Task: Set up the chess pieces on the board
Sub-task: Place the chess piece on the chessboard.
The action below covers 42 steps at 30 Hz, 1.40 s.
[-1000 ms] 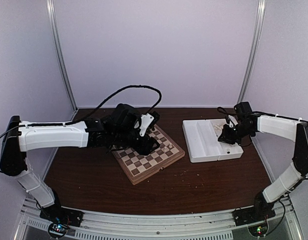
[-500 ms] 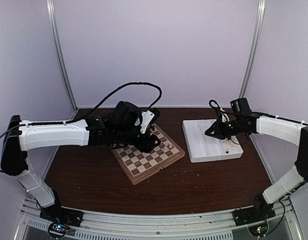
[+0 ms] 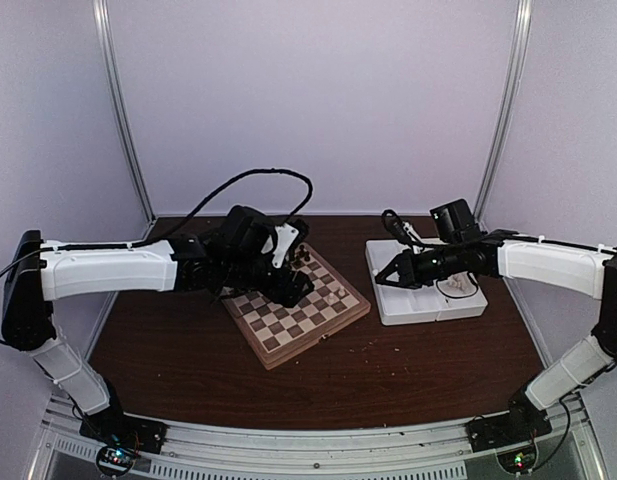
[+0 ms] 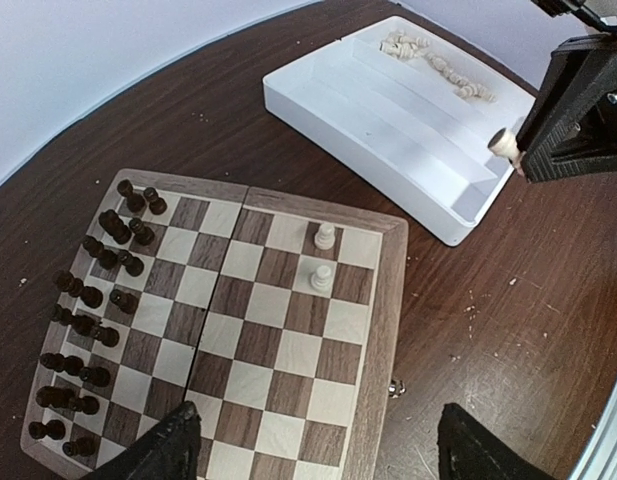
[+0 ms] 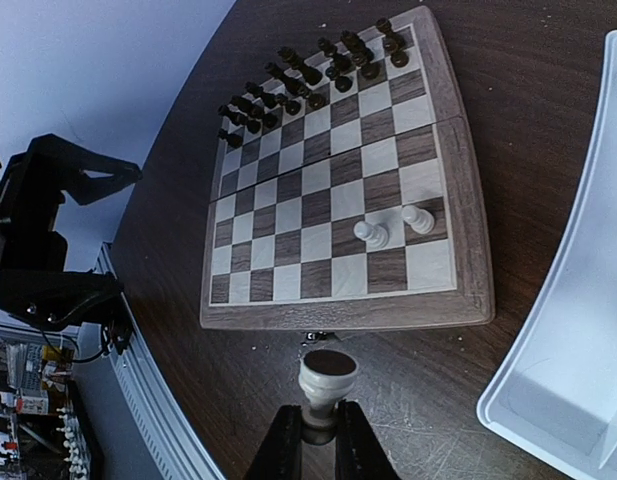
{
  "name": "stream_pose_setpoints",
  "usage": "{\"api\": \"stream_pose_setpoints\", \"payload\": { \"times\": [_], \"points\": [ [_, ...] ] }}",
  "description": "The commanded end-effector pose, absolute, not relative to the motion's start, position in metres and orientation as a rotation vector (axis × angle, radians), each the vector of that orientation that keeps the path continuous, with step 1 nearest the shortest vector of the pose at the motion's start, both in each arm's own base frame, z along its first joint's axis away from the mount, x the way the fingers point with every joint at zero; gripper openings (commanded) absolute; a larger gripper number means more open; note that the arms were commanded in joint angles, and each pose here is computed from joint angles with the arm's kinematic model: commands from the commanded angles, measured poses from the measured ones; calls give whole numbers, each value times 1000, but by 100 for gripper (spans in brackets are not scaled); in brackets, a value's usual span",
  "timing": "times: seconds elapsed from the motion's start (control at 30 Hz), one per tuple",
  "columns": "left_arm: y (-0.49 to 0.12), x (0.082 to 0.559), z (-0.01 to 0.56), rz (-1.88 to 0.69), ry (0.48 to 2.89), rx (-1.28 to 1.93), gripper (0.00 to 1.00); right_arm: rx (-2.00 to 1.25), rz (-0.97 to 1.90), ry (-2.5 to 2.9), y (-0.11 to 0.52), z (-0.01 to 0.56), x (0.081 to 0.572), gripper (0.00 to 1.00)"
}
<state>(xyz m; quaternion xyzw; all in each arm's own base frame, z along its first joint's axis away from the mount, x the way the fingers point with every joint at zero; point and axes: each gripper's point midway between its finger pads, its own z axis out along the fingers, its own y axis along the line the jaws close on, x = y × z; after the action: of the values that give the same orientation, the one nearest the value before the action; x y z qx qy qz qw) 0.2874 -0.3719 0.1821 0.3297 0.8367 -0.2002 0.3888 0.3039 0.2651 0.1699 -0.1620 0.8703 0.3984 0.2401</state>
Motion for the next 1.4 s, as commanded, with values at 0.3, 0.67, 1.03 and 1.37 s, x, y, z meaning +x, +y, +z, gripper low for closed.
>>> {"api": "stream_pose_setpoints", "payload": {
  "times": [0.3, 0.67, 1.03, 1.37],
  "points": [
    [-336, 305, 177, -542, 2217, 638, 91, -613, 1130, 2350, 334, 172, 298, 12],
    [-298, 302, 157, -432, 2272, 548, 98, -579, 1107, 2518, 380, 142, 286, 12],
    [-279, 283, 162, -413, 2151, 669, 98, -741, 838, 2825, 380, 136, 270, 11],
    [-287, 238, 170, -529, 1717, 1015, 91, -870, 812, 2866, 401, 137, 262, 10]
  ]
}}
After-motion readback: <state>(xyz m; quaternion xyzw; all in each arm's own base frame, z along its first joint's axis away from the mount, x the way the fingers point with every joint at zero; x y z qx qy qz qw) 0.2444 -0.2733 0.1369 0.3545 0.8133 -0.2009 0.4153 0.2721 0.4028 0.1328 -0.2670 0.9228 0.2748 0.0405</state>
